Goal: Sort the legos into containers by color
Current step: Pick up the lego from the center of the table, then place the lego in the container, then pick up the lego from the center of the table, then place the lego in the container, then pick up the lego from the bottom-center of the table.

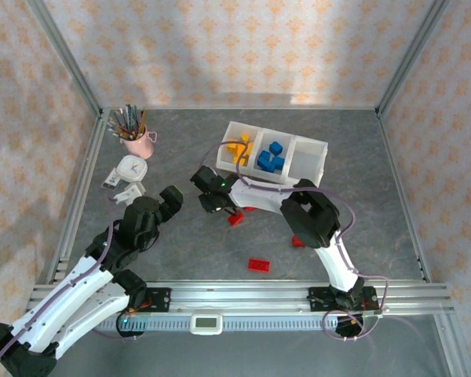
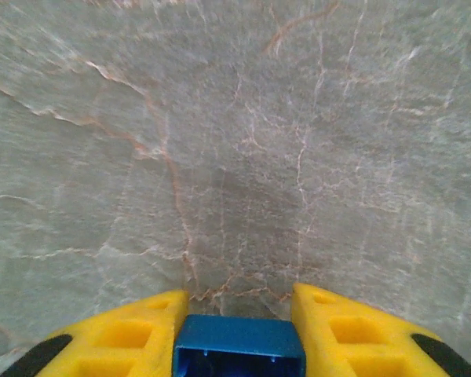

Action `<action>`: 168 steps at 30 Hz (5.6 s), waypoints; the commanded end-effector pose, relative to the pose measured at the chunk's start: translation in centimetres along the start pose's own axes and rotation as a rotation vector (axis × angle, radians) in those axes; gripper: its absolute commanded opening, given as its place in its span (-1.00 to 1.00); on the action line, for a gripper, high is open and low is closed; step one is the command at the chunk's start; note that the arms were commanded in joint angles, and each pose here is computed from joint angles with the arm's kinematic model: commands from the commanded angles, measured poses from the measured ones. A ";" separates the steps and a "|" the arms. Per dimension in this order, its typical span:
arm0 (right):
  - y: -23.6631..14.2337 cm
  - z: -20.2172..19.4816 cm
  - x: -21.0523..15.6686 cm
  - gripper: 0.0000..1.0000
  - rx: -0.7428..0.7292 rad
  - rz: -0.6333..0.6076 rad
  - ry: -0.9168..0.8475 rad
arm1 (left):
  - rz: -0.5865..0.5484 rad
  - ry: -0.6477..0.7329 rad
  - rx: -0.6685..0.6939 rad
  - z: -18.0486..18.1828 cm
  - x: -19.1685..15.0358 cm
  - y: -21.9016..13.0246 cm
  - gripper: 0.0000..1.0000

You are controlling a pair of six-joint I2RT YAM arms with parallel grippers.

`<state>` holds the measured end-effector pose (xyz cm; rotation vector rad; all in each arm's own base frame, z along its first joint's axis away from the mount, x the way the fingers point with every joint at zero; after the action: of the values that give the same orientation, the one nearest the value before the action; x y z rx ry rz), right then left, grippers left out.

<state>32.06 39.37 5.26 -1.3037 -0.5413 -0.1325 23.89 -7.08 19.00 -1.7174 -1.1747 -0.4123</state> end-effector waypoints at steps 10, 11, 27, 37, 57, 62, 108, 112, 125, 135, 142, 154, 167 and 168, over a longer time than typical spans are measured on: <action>-9.5 -9.4 9.9 -0.31 -0.011 -0.230 0.225 | 0.012 0.135 -0.115 -7.7 3.9 1.9 0.98; -9.5 -10.6 10.5 -0.31 -0.030 -0.239 0.246 | 0.021 0.146 -0.134 -8.3 3.8 2.4 0.98; -5.8 -23.8 17.8 0.02 -0.271 -0.331 0.421 | 0.112 0.304 -0.309 -15.5 2.5 8.1 0.98; -11.2 -21.6 15.1 0.30 -0.196 -0.361 0.454 | 0.186 0.407 -0.385 -17.3 1.6 8.3 0.98; -8.8 -17.6 -2.8 0.56 -0.128 -0.131 0.479 | 0.281 0.332 -0.456 -12.5 -4.5 5.8 0.98; -7.4 -18.1 -2.0 0.52 -0.171 -0.153 0.490 | 0.270 0.336 -0.416 -11.7 -4.4 5.8 0.99; -13.3 -29.6 5.0 -0.26 -0.268 -0.345 0.677 | 0.243 0.208 -0.469 -17.4 -4.9 6.8 0.98; -12.0 -31.9 7.2 -0.25 -0.292 -0.361 0.712 | 0.257 0.213 -0.491 -18.9 -5.6 7.1 0.98; -9.5 -33.7 11.0 0.04 -0.328 -0.366 0.700 | 0.262 0.235 -0.498 -20.3 -5.8 8.1 0.98; -13.1 -31.5 6.3 0.14 -0.244 -0.333 0.719 | 0.260 0.255 -0.488 -19.4 -5.7 7.2 0.98; -14.5 -29.9 0.0 0.25 -0.250 -0.238 0.730 | 0.278 0.289 -0.456 -17.7 -6.2 6.5 0.98; -14.0 -28.1 -10.8 0.42 -0.336 -0.102 0.849 | 0.302 0.268 -0.469 -16.4 -7.7 5.4 0.98; -13.0 -25.8 -17.1 0.56 -0.306 -0.105 1.029 | 0.302 0.257 -0.478 -16.0 -8.3 5.0 0.99; -12.6 -25.4 -17.1 0.58 -0.290 -0.100 1.025 | 0.303 0.258 -0.477 -16.0 -8.3 5.0 0.98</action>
<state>19.80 8.01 4.82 -1.3427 0.2711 -0.8691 27.89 -25.45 17.30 -2.1338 -0.6156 -0.7277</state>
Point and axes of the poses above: each hand's point on the last joint's axis, 136 mm out from that joint toward the fingers, its own y axis out along the fingers, its own z axis along the line the jaws close on, x = y × z, the point moved 1 cm from there along -y, back along the fingers, and after that the axes turned 12 degrees about y, right-handed, at the moved point
